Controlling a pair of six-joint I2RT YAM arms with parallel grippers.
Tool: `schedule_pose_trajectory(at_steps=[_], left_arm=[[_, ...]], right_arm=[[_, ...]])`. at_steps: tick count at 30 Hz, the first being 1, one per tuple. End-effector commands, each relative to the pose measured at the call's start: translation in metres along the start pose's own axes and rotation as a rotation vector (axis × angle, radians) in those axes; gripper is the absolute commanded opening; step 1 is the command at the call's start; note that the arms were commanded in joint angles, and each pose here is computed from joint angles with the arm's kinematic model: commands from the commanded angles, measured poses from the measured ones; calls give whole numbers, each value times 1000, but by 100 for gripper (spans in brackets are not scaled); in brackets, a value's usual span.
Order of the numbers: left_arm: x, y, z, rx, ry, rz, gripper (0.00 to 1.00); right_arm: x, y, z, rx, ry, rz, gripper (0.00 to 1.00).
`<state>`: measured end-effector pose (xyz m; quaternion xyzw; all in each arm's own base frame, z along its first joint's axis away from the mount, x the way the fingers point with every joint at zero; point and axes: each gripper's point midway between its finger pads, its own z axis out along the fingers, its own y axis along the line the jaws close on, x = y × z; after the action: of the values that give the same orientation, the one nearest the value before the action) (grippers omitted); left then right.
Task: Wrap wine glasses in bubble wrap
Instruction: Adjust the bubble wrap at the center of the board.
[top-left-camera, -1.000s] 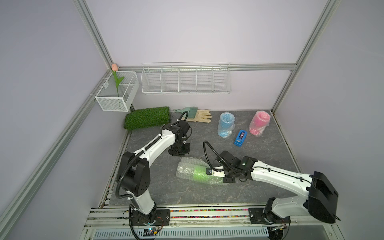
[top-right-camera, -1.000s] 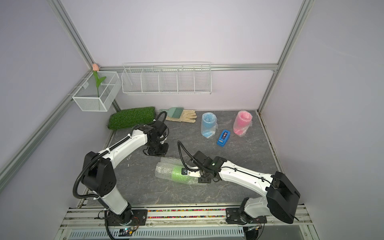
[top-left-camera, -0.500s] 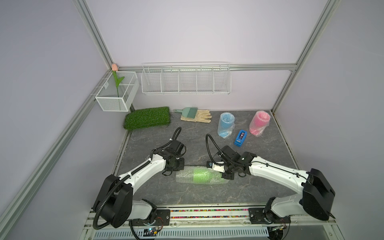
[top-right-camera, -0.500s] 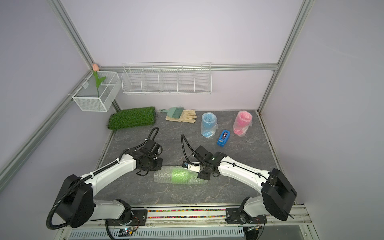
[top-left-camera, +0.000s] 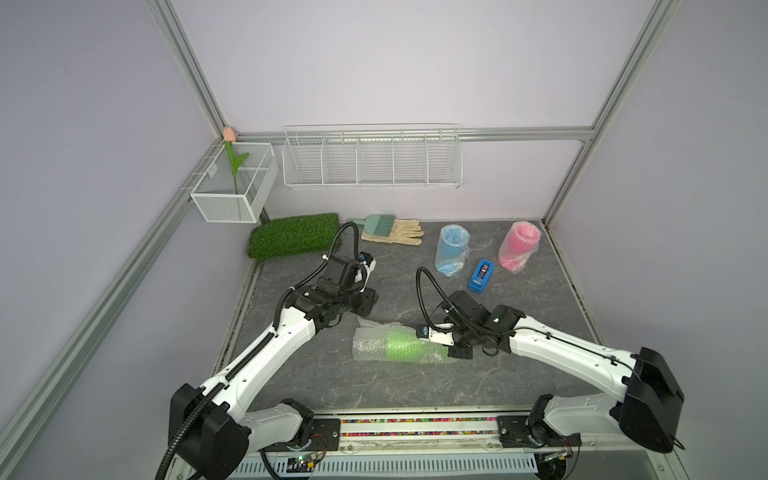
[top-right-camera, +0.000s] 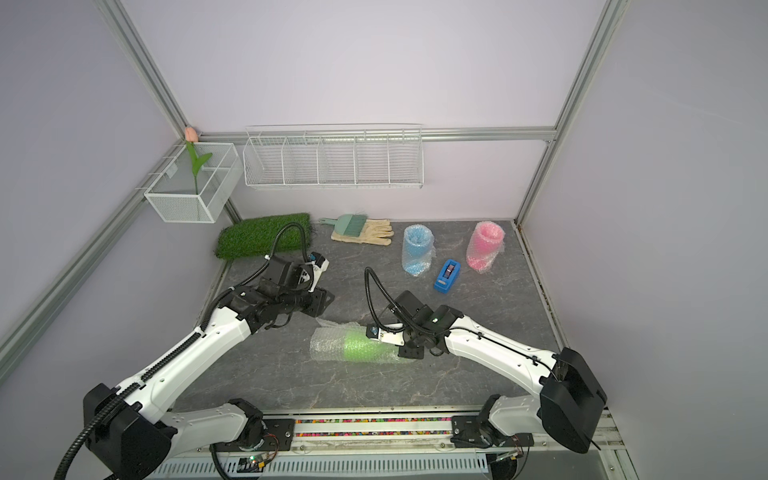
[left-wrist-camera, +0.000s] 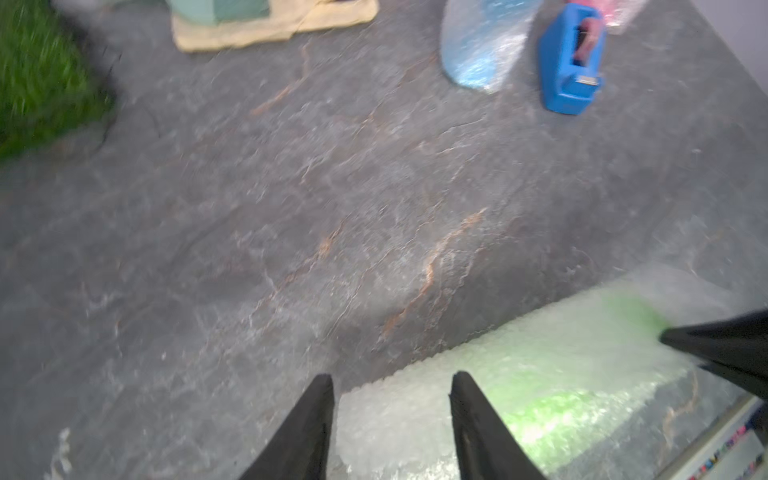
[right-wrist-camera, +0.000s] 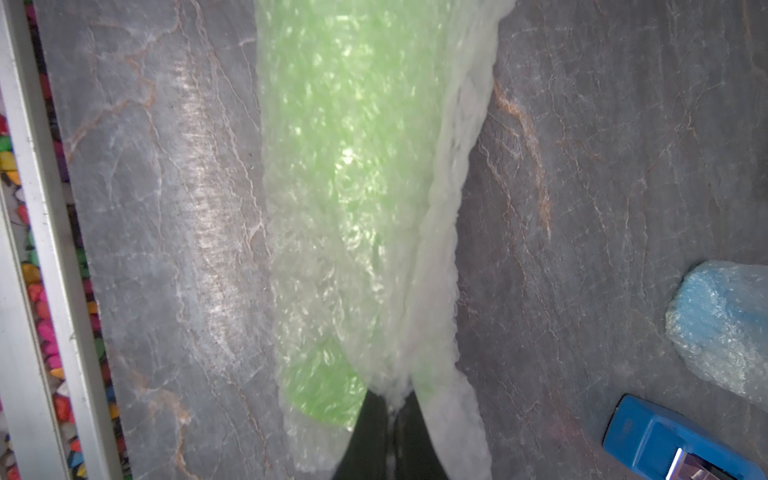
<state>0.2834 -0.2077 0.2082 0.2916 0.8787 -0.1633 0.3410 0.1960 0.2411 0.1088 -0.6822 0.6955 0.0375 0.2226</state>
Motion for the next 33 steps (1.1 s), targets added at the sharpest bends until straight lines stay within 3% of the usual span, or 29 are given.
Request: schedule_pose_trajectory(at_steps=[1, 4, 10, 21, 26, 30, 33], left_arm=[[4, -41, -6, 245, -6, 398, 49], [23, -65, -13, 413, -3, 633, 51], [64, -79, -7, 566, 14, 859, 63], [108, -82, 24, 701, 137, 880, 63], [120, -86, 26, 726, 157, 901, 56], [137, -85, 34, 695, 201, 947, 44], [142, -81, 40, 660, 235, 965, 40]], right_arm=[[2, 9, -4, -15, -8, -53, 7], [3, 8, -6, -2, -7, -62, 7], [3, 7, -10, 19, -15, -64, 7], [2, 6, -8, 17, -19, -47, 7], [8, 0, -4, 7, -5, 28, 7], [14, -1, 0, -28, 20, 72, 7], [16, -1, 3, -40, 28, 90, 7]])
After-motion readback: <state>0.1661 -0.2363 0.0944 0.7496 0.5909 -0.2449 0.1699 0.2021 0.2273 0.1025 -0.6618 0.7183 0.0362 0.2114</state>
